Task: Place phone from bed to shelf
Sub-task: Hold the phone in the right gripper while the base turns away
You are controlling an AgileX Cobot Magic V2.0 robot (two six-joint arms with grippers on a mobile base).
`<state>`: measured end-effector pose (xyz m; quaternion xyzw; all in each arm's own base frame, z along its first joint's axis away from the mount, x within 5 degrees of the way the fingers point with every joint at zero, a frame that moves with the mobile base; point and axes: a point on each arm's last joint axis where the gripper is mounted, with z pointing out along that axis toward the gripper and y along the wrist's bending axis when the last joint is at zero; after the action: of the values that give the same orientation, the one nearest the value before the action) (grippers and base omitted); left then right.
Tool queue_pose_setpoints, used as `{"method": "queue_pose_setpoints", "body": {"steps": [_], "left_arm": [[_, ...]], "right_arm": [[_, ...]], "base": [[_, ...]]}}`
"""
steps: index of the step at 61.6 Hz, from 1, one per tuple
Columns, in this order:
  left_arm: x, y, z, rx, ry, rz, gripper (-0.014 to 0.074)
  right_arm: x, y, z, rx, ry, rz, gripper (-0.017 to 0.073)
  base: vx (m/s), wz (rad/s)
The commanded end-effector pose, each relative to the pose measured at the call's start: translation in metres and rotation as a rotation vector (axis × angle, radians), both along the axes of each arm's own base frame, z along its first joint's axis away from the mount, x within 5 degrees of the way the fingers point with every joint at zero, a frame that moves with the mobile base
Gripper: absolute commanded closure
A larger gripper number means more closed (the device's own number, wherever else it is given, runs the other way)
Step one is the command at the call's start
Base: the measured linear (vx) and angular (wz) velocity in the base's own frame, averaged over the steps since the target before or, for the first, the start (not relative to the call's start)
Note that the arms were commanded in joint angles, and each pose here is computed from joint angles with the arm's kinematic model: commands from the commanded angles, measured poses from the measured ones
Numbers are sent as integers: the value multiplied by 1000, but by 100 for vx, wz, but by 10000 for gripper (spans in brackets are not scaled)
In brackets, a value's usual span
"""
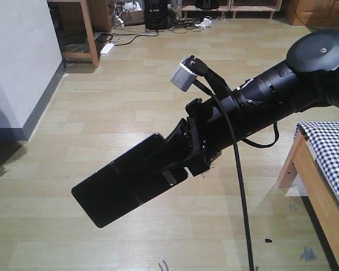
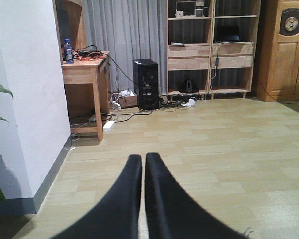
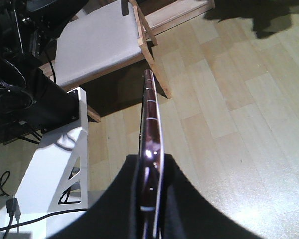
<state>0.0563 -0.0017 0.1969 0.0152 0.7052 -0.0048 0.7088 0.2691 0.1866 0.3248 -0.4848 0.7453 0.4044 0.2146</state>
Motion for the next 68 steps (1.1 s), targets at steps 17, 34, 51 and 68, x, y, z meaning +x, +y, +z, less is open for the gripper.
{"method": "queue_pose_setpoints", "body": {"steps": [17,34,51,68], "left_arm": [[-2,0,15,-22,-107,3,592],[-2,0,15,-22,-107,3,592],[-2,0,15,-22,-107,3,592],[-2,0,15,-22,-107,3,592]], "right_arm": [[-14,0,26,95,2,47,561],[-14,0,26,95,2,47,561],[-14,0,26,95,2,47,561],[-14,0,26,95,2,47,561]], "base": [[10,3],[15,5],[21,-2],[28,-6]]}}
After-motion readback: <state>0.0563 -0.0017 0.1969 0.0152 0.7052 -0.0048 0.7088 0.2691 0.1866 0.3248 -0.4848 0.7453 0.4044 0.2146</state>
